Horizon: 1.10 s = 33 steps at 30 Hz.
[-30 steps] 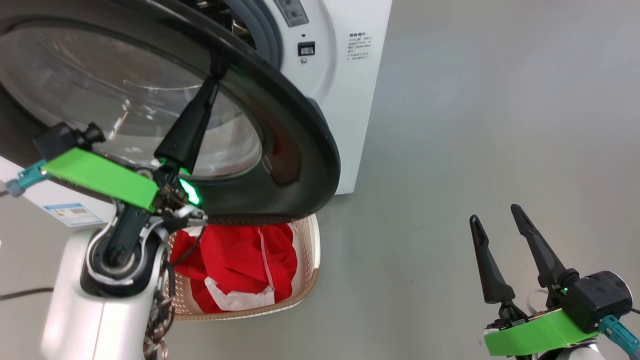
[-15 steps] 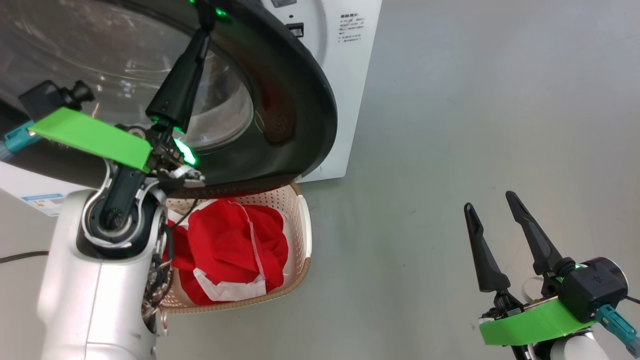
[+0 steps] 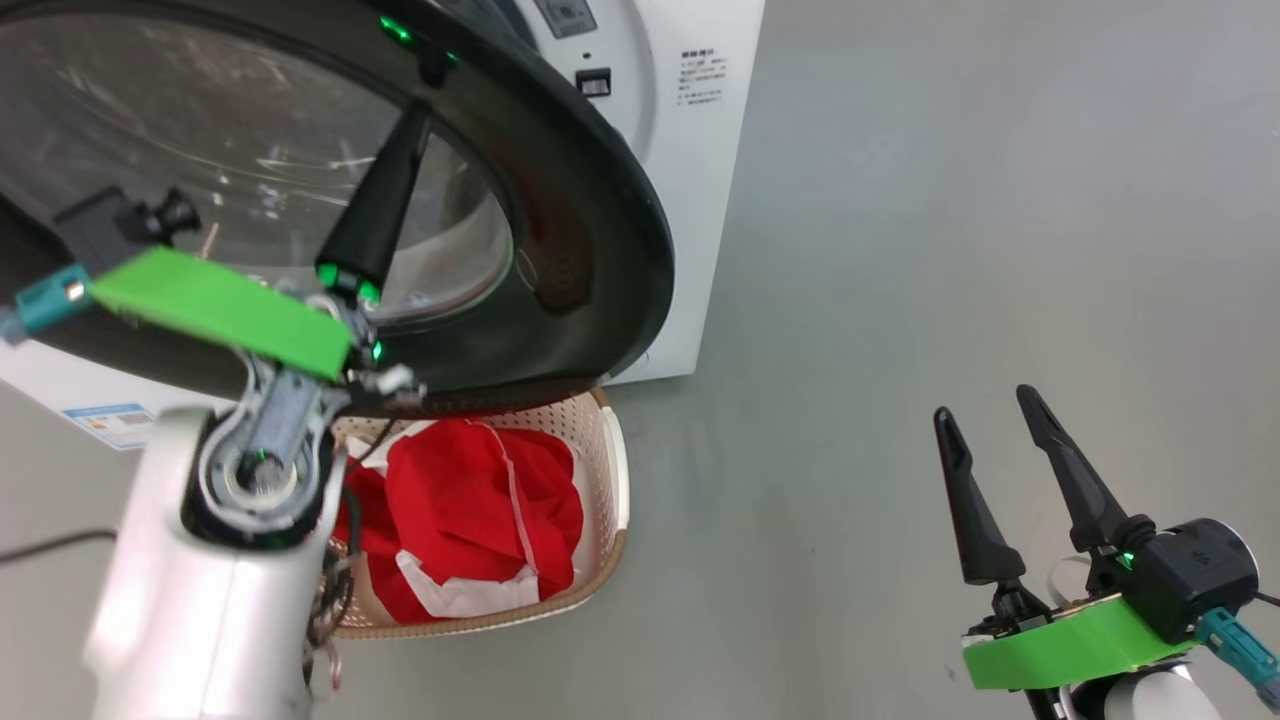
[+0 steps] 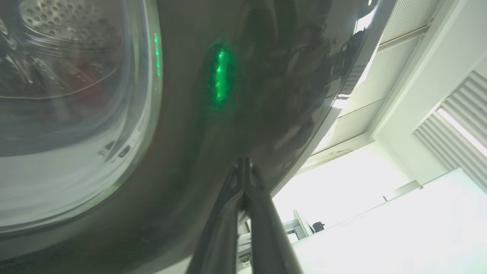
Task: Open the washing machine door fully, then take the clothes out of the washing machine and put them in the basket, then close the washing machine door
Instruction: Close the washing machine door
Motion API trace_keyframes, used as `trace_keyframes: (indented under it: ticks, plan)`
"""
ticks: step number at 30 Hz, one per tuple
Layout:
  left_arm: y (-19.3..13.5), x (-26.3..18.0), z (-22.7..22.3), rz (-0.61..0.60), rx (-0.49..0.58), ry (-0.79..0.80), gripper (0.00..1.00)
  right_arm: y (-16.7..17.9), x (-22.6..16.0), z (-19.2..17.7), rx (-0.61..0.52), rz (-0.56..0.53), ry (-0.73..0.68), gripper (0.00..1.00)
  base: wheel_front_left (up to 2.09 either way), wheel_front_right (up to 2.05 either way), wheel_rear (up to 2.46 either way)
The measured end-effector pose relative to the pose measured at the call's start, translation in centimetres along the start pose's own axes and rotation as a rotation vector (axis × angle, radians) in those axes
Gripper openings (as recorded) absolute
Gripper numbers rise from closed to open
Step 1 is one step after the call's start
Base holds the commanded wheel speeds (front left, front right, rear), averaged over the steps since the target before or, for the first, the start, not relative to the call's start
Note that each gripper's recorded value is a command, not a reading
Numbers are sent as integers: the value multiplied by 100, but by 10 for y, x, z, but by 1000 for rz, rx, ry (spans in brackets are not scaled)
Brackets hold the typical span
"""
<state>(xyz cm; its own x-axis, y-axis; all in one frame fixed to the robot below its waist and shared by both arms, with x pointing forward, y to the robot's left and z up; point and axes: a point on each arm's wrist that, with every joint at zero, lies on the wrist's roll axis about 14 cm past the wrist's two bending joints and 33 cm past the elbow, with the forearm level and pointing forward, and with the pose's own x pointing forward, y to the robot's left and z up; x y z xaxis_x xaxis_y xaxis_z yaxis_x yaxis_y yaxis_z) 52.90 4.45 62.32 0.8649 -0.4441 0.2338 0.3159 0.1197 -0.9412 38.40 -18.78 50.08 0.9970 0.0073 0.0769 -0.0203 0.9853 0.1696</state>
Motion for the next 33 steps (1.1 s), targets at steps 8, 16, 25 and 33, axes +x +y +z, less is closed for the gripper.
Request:
trace_keyframes:
  ticks: [8,16,25,33]
  plan:
    - [17,-38,-4,81,256,1,100,1,0,8,24,2,-26,100,0,0,0]
    - [19,-80,23,131,565,-117,100,11,1,17,31,32,-55,100,0,0,0]
    - [5,-118,36,122,779,-239,100,16,-2,25,33,47,-77,100,0,0,0]
    - [10,-154,38,182,990,-239,100,14,-15,32,31,42,-92,100,0,0,0]
